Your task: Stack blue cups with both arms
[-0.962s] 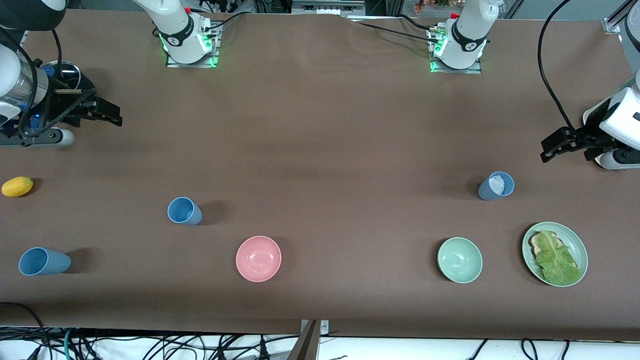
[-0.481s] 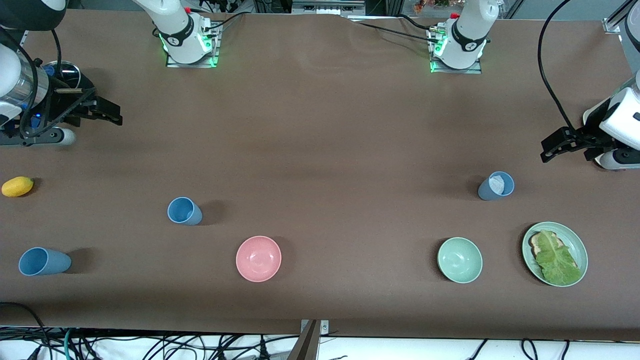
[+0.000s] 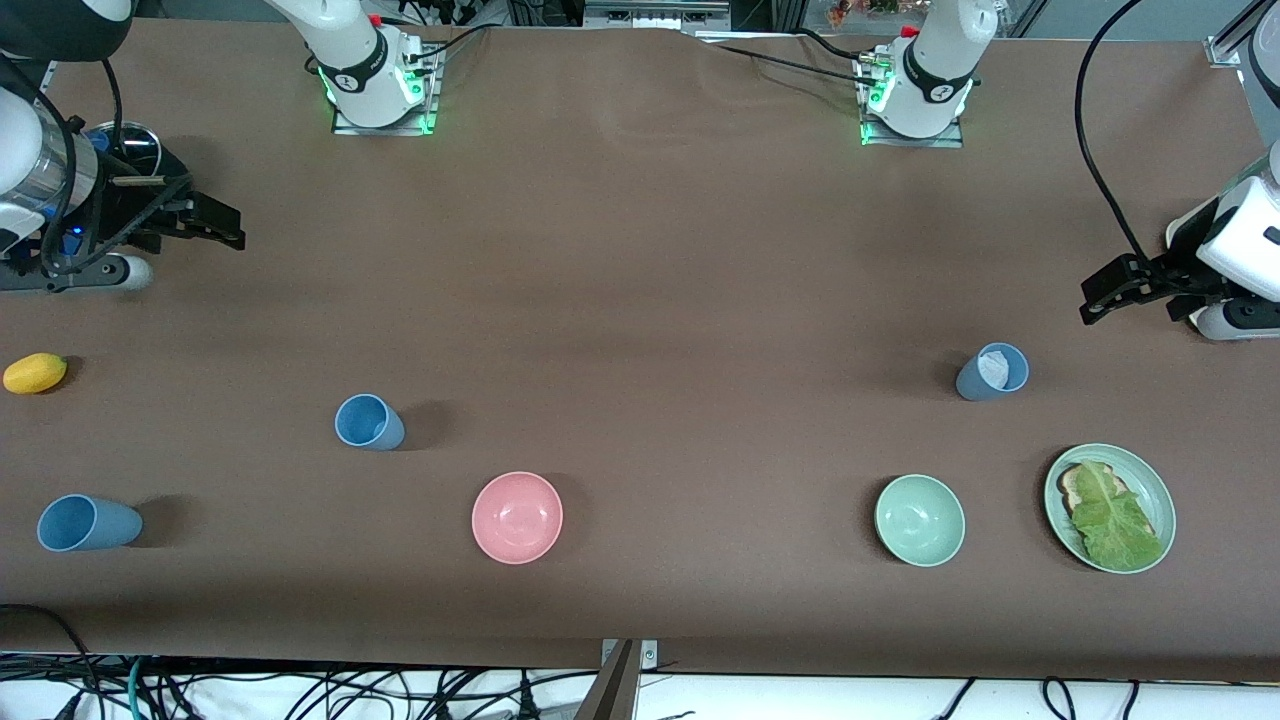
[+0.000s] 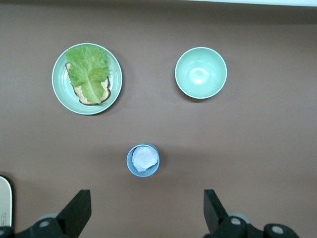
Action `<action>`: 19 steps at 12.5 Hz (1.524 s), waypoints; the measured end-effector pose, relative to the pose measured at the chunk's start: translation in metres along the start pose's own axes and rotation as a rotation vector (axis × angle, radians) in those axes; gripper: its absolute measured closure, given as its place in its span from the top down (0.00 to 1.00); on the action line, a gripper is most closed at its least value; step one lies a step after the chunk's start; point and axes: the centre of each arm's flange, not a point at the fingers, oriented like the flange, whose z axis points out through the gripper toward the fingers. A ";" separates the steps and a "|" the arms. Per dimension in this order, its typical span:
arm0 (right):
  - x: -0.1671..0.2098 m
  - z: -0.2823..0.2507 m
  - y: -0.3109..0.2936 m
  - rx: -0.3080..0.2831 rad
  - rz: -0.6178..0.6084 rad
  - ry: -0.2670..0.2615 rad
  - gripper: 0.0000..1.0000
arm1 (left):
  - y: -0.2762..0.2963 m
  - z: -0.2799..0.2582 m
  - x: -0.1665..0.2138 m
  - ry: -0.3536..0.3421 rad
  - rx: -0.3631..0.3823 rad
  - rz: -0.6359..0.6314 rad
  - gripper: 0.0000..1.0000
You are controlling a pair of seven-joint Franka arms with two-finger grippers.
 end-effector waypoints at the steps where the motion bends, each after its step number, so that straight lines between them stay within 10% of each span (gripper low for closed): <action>1: 0.000 0.000 0.000 0.000 0.000 0.000 1.00 | 0.000 0.000 0.000 0.000 0.000 0.000 1.00; 12: 0.000 0.000 0.000 0.000 -0.009 -0.002 1.00 | -0.011 0.019 0.006 -0.033 0.006 -0.023 1.00; 19: 0.002 0.004 0.001 0.000 -0.009 -0.010 1.00 | -0.078 0.140 0.011 -0.239 0.022 -0.118 1.00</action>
